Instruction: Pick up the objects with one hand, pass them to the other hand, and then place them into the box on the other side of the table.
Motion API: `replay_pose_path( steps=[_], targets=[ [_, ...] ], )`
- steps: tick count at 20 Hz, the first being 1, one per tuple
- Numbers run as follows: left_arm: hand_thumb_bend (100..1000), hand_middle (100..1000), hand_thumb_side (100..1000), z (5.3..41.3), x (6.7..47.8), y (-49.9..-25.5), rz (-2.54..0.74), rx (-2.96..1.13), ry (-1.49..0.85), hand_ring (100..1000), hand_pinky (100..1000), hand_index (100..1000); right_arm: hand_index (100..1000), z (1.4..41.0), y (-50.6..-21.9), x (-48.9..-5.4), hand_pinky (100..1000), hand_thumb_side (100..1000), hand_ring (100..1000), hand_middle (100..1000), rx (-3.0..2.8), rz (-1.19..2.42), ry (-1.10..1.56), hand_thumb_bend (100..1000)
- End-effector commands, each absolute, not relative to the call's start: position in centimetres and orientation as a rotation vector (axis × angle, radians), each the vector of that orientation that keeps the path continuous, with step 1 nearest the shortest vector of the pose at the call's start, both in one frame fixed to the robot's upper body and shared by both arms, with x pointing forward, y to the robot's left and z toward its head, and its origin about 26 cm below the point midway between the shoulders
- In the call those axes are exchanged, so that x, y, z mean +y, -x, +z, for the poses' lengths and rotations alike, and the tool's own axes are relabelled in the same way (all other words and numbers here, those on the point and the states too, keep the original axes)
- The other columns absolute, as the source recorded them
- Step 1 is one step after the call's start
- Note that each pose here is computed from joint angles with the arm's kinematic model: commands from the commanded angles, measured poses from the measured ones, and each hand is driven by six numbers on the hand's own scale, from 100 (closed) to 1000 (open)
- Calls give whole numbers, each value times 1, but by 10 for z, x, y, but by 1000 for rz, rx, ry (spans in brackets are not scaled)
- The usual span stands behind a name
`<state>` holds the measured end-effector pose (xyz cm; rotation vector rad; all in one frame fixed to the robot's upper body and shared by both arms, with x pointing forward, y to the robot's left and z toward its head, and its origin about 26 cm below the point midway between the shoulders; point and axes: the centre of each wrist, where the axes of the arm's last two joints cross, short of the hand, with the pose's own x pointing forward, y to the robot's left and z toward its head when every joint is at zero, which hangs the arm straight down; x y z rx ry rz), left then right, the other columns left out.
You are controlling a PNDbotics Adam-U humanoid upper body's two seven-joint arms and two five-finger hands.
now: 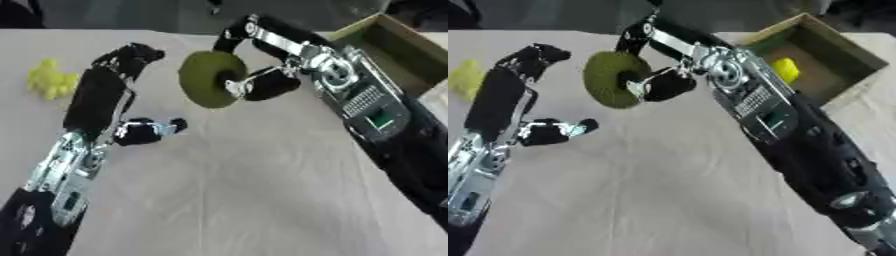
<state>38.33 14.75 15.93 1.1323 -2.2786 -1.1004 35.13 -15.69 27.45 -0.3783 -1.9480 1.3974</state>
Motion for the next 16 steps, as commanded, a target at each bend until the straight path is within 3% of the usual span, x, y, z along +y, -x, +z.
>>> replay_pose_path(
  steps=[1,16],
  targets=[
    [885,691,326,164,161,-386,-1110,-2258,-1183,666,635,805,654,291,-348,-171,951,100,738,479,-1990,1350,435,100],
    [832,670,344,173,229,-385,-1002,-2112,-1321,651,624,775,667,299,-370,-278,959,100,744,484,-1876,915,777,100]
  ],
)
